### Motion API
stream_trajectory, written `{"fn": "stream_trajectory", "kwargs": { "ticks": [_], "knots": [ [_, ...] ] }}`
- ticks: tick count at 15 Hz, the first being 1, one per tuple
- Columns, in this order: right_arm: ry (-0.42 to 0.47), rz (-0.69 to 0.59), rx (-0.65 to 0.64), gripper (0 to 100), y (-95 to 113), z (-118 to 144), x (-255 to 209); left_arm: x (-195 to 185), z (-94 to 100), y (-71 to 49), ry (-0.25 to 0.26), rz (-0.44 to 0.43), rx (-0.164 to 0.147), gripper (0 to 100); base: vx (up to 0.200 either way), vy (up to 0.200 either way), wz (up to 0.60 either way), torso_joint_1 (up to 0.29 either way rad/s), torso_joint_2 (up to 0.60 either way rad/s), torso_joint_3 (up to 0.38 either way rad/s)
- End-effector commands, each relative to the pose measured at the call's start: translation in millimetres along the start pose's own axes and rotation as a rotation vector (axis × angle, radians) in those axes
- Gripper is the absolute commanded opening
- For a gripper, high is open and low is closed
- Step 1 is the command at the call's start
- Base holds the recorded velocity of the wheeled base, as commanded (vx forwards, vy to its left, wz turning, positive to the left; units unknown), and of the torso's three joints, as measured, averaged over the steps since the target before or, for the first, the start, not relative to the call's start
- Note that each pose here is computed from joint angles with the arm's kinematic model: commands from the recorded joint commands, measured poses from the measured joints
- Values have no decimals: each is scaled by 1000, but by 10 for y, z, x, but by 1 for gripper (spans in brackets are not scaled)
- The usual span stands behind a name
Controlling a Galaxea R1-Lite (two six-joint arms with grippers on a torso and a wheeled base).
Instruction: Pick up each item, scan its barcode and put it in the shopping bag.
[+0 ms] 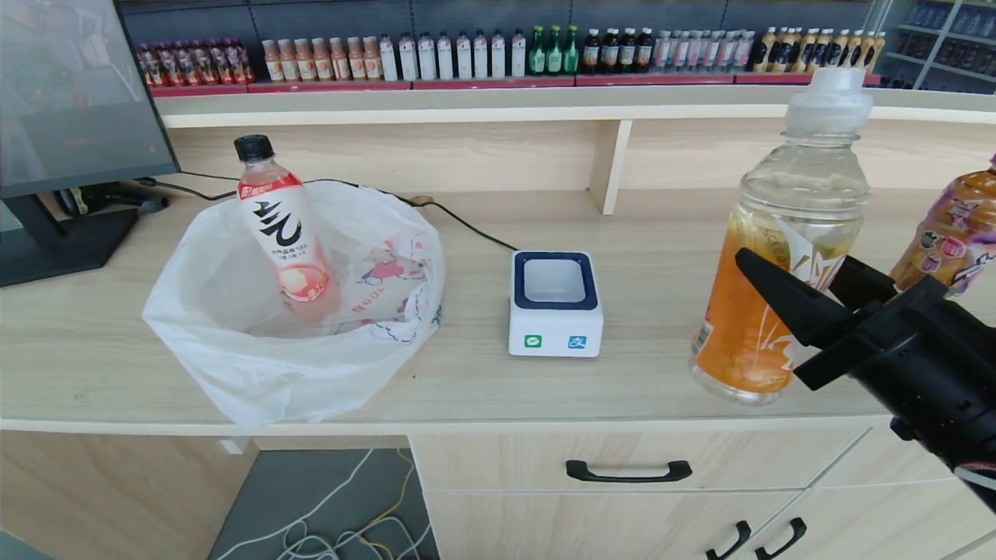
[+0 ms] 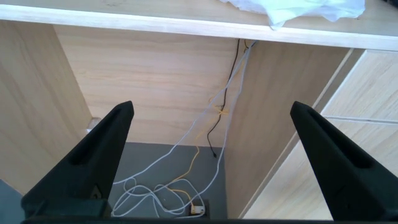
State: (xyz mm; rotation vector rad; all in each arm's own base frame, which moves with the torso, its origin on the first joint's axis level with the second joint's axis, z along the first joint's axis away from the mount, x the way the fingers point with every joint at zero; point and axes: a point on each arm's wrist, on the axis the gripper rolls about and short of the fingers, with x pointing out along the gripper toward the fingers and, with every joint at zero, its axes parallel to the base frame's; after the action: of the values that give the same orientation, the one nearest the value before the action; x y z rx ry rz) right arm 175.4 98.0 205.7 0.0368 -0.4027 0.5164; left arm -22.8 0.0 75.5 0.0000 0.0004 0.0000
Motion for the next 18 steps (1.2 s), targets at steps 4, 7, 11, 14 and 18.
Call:
{"fn": "stream_trajectory", "kwargs": {
  "ticks": [4,7,11,14,18],
  "knots": [
    [4,3,2,0,4,-10,-7,0,0,0,0,0,0,100,0,200,0,4,6,2],
    [-5,1,1,0,0,12,-9,0,0,0,0,0,0,100,0,200,0,4,-1,-1],
    [-22,-17,-11,0,-38,61,-45,0,0,0,0,0,2,100,0,100,0,0,1,2],
    [-42,-40,-28,0,-89,103,-29,0,0,0,0,0,2,100,0,0,0,0,0,0],
    [-98,-61,-96,0,-167,213,66,0,0,0,0,0,2,100,0,0,0,0,0,0]
  ]
}}
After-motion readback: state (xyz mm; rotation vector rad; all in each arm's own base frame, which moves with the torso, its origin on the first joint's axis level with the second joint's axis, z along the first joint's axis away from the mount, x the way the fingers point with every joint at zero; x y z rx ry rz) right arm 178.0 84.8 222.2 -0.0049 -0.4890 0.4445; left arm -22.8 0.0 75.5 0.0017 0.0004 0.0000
